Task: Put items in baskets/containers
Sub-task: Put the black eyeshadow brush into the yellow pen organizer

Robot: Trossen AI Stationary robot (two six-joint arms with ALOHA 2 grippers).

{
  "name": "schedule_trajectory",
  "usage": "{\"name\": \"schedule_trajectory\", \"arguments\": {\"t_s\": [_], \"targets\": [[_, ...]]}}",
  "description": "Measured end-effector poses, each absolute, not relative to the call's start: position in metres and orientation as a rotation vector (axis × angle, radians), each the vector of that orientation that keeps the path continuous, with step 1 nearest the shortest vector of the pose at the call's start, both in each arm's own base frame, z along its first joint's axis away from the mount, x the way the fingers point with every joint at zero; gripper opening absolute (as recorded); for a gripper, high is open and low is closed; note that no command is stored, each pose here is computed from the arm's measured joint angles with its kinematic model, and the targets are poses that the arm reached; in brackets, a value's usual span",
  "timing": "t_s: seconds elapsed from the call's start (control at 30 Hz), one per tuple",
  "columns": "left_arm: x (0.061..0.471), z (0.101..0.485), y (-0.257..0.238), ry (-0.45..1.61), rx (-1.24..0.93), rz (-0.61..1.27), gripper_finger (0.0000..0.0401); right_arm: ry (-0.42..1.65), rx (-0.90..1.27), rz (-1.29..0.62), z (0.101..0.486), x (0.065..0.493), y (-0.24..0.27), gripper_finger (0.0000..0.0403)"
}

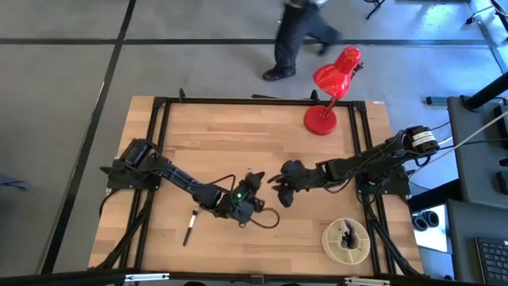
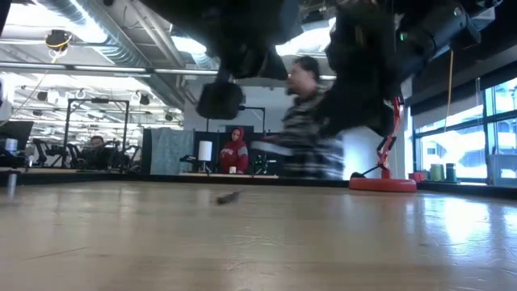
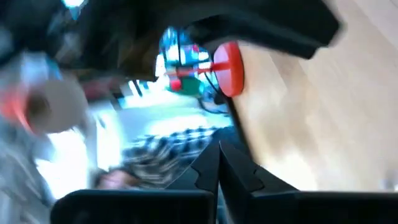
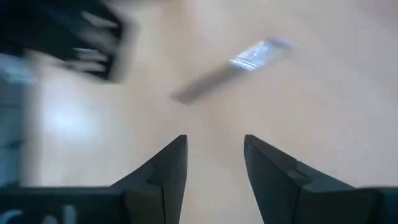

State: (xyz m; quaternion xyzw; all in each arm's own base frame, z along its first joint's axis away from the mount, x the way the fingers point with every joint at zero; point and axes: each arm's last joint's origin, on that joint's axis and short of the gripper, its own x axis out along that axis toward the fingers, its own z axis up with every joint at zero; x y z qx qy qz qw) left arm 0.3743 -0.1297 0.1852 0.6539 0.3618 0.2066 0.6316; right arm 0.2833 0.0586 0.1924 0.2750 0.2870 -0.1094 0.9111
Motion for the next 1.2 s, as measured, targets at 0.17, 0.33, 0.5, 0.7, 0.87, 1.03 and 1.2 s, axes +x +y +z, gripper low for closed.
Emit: {"name": "schedule_trajectory", "arguments": {"t_s": [0.17,0.33,0.5,0.7,0.87,1.03,1.2], "targets": [[0.377,0.180,-0.108,0.733,1.054,0.674,0.0005,0.678,0.497,-0.381,0.182,0.274,0.053,0.0158],[0.371,0.166,-0.067,0.845,0.683,0.634,0.0006,0.686,0.506,-0.364,0.182,0.274,0.054,0.0158],[0.362,0.149,-0.012,1.114,0.034,0.456,0.0020,0.696,0.517,-0.343,0.182,0.274,0.055,0.0158],[0.348,0.140,0.013,1.235,-0.158,0.446,0.0072,0.701,0.510,-0.341,0.182,0.273,0.056,0.0158],[0.339,0.144,0.012,1.307,-0.144,0.443,0.0132,0.713,0.502,-0.325,0.181,0.272,0.061,0.0158],[0.334,0.157,0.017,1.285,-0.182,0.479,0.0186,0.714,0.501,-0.319,0.181,0.271,0.063,0.0158],[0.330,0.162,0.028,1.275,-0.304,0.548,0.0202,0.720,0.520,-0.310,0.181,0.271,0.063,0.0158]]}}
